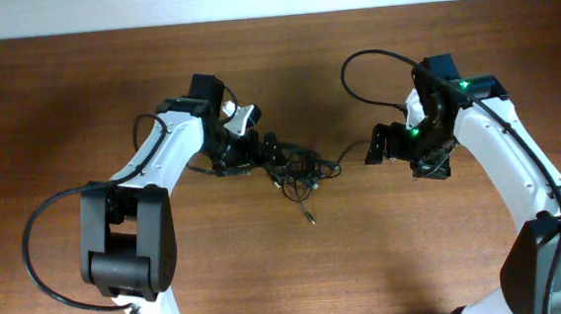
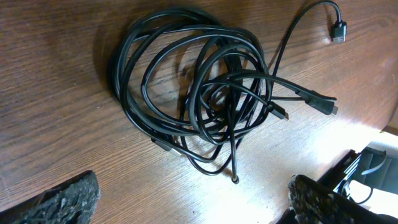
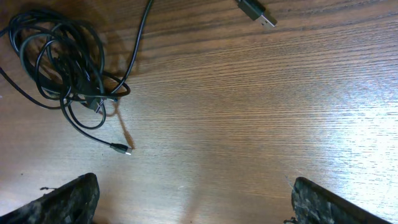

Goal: Untangle cables

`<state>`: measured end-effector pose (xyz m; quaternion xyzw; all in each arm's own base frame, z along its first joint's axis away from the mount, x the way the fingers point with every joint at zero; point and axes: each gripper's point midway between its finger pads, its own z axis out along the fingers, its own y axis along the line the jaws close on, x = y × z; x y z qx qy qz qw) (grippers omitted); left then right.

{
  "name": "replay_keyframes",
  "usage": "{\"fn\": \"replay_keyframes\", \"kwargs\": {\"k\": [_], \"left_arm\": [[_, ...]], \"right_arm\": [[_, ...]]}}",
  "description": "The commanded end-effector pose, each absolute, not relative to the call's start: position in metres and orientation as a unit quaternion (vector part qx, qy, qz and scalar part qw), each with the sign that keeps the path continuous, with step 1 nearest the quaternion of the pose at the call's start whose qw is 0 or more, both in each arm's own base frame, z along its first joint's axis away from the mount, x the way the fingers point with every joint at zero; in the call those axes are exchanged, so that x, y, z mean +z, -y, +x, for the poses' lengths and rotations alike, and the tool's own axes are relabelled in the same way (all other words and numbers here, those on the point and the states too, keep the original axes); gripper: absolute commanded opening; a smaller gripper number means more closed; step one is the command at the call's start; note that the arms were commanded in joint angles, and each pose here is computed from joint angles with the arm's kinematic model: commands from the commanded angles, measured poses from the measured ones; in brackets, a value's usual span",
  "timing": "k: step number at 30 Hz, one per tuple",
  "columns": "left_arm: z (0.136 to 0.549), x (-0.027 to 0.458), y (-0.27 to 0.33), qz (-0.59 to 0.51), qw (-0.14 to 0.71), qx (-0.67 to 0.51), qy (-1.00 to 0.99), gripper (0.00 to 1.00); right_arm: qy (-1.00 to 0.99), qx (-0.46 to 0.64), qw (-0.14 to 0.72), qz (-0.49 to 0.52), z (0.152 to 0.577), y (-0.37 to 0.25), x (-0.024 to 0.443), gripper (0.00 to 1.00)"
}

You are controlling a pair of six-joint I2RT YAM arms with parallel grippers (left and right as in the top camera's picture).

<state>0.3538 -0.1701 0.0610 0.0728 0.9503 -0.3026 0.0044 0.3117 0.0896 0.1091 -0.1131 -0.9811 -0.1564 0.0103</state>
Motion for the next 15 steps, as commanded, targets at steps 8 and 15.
{"fn": "replay_keyframes", "kwargs": {"k": [8, 15], "left_arm": [[0.357, 0.064, 0.170, 0.077, 0.011, -0.300, -0.951, 0.99], [0.357, 0.064, 0.170, 0.077, 0.011, -0.300, -0.951, 0.99]], "right_arm": [[0.982, -0.155, -0.011, -0.110, 0.318, -0.086, 0.118, 0.98], [0.973, -0.209, -0.060, -0.077, 0.342, -0.104, 0.130, 0.98]]}}
